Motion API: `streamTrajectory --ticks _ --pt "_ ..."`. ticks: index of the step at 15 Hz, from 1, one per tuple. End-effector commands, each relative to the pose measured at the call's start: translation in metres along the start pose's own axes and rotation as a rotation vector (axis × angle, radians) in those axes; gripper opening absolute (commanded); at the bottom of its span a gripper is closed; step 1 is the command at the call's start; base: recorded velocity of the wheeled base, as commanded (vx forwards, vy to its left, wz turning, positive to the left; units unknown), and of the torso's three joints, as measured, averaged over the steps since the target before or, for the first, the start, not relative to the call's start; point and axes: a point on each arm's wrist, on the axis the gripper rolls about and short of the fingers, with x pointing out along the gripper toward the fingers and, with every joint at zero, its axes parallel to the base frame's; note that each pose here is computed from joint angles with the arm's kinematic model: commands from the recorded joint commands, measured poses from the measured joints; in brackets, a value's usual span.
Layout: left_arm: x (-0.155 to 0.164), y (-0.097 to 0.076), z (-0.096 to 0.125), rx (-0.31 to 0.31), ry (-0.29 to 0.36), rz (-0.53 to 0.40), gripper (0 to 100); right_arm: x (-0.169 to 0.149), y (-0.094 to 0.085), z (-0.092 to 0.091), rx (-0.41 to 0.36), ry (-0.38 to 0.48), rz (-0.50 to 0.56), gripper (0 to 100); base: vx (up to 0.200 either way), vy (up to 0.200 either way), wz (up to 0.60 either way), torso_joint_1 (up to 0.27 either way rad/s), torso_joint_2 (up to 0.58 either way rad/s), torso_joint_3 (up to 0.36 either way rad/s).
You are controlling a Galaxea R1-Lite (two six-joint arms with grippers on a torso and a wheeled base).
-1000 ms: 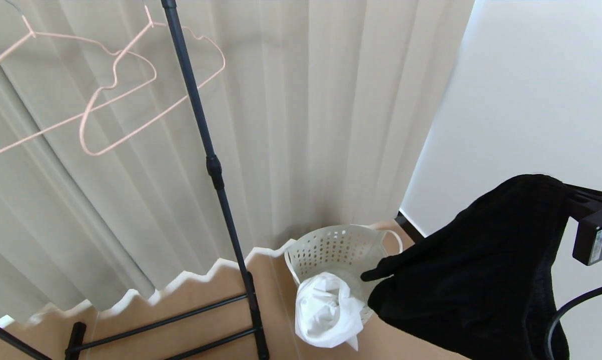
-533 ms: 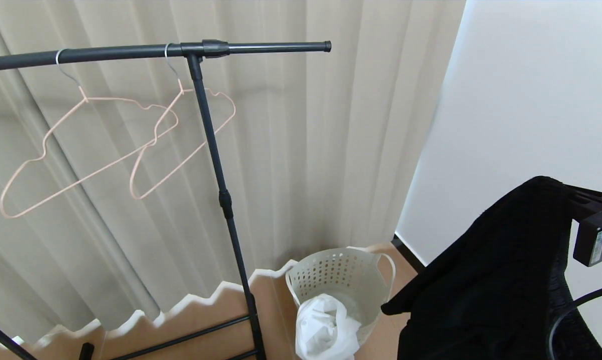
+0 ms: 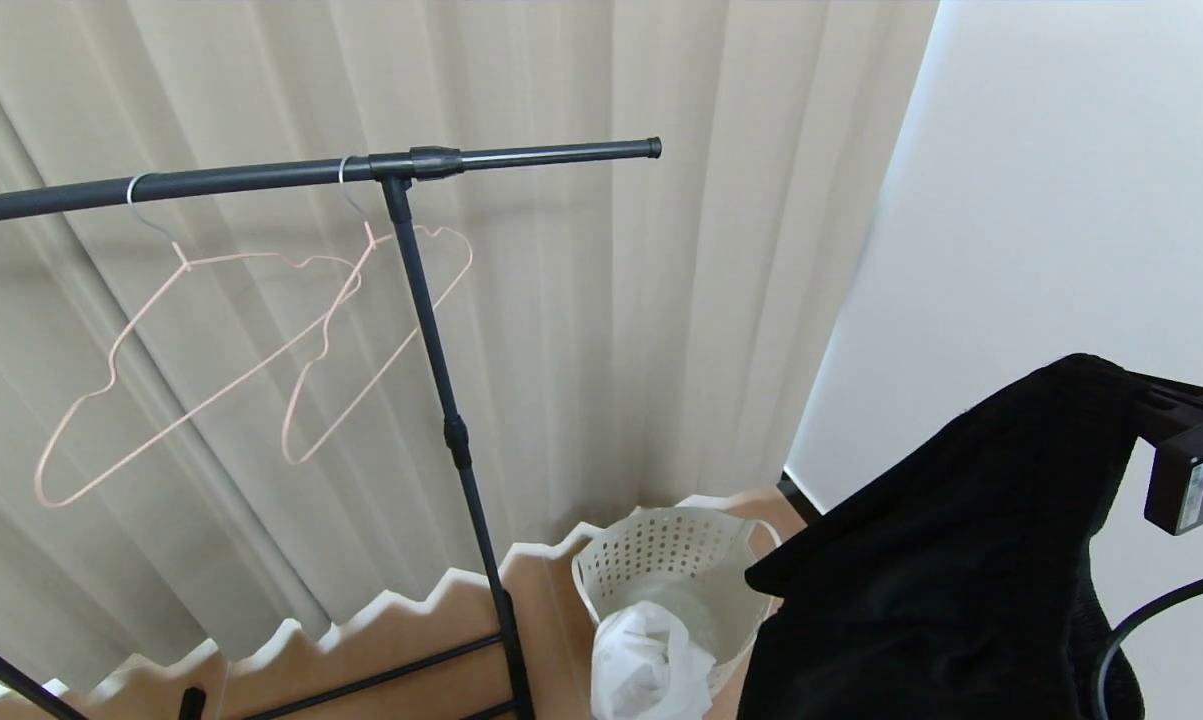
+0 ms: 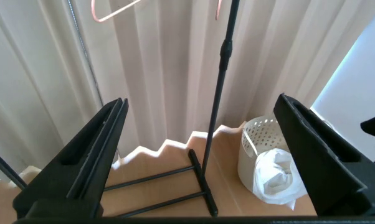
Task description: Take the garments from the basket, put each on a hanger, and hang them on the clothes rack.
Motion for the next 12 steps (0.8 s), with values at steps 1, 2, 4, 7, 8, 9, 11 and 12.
streamTrajectory --ticks 1,2,4,7,8,9,11,12 --pt "0.0000 0.0000 0.0002 0.000 -0.002 0.001 100 0.0008 0.0003 -0.0005 -0.001 0.003 0.001 0 0.000 0.000 0.00 0.256 -0.60 -0.554" --pt "0.0000 0.0000 0.0002 -0.002 -0.002 0.001 100 0.0008 0.0003 -0.0005 -0.001 0.003 0.001 0 0.000 0.000 0.00 0.246 -0.62 -0.569" --pt "0.0000 0.0000 0.0002 0.000 -0.002 0.001 100 0.0004 0.0002 -0.0003 -0.002 0.002 0.001 0 0.000 0.000 0.00 0.222 -0.52 -0.393" --pt "0.0000 0.0000 0.0004 -0.002 -0.004 0.001 100 0.0004 0.0004 -0.0009 -0.003 0.005 0.002 0 0.000 0.000 0.00 0.165 -0.41 -0.253" --pt "0.0000 0.0000 0.0002 -0.002 -0.002 0.001 100 0.0000 0.0003 -0.0008 -0.003 0.003 0.001 0 0.000 0.000 0.00 0.173 -0.39 -0.227" --pt "0.0000 0.0000 0.0002 -0.002 -0.002 0.001 100 0.0000 0.0001 -0.0003 -0.002 0.002 0.001 0 0.000 0.000 0.00 0.168 -0.38 -0.222" --pt "0.0000 0.0000 0.0002 -0.002 -0.002 0.001 100 -0.0011 -0.0001 -0.0003 -0.002 -0.001 0.000 0 0.000 0.000 0.00 0.159 -0.36 -0.210" --pt "0.0000 0.0000 0.0004 -0.002 -0.004 0.002 100 -0.0018 0.0000 -0.0011 -0.002 -0.001 0.000 0 0.000 0.000 0.00 0.159 -0.37 -0.198"
